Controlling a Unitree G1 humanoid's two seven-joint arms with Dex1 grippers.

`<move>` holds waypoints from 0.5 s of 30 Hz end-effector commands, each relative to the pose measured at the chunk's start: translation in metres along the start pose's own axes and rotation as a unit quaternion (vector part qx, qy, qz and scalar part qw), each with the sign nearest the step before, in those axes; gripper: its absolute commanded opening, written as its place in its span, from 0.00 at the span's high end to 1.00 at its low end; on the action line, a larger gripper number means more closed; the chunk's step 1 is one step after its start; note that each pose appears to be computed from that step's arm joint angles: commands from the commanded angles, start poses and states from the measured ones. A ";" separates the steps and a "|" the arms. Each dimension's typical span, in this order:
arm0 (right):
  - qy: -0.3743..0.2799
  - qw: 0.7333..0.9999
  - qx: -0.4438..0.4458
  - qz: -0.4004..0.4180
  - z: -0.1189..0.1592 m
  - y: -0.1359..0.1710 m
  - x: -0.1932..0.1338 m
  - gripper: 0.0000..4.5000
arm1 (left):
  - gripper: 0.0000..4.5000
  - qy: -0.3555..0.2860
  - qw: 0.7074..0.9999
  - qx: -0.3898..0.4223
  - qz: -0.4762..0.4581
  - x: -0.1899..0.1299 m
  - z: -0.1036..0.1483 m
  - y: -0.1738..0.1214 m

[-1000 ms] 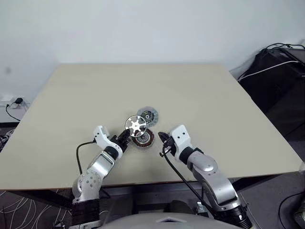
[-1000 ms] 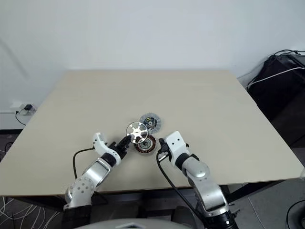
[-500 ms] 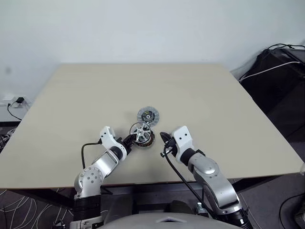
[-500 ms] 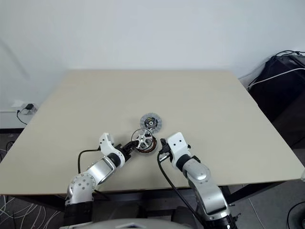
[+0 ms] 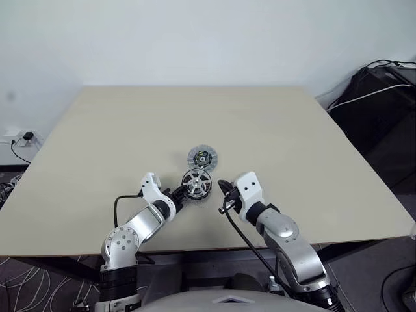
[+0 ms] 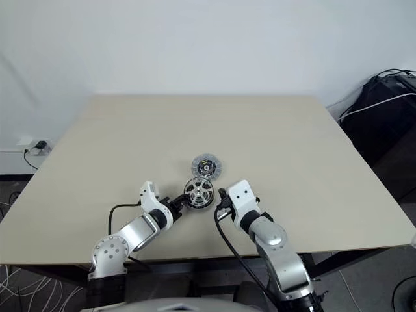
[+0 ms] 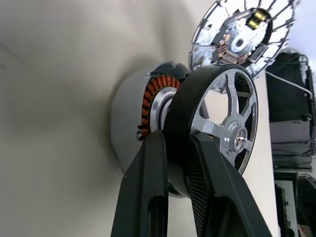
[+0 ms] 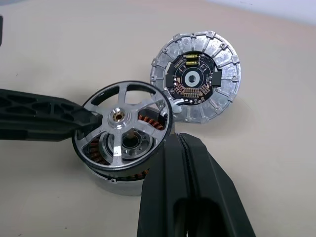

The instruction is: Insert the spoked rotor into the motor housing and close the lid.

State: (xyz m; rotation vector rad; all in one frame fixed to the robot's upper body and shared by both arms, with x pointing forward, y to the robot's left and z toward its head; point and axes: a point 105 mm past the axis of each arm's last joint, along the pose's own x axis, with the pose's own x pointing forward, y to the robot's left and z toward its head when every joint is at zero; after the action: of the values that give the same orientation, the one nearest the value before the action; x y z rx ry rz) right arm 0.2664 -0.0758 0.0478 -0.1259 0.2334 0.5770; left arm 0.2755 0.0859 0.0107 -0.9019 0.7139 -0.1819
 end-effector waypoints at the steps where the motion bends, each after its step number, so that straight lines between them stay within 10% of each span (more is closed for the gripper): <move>1: -0.024 1.000 -0.006 -0.003 0.014 -0.002 0.001 1.00 | 0.94 -0.006 0.999 -0.013 -0.040 0.003 -0.003 -0.027; 7: -0.024 1.000 -0.007 -0.004 0.014 -0.002 0.000 1.00 | 0.94 -0.010 0.999 -0.016 -0.035 0.003 -0.001 -0.026; 15: -0.022 1.000 -0.007 -0.006 0.014 -0.003 -0.001 1.00 | 0.31 -0.028 0.998 -0.017 -0.058 0.000 0.006 -0.032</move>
State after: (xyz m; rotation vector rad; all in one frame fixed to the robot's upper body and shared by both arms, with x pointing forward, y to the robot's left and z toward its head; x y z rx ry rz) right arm 0.2663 -0.0755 0.0478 -0.1246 0.2331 0.5768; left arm 0.2793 0.0826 0.0225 -0.9285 0.6721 -0.2040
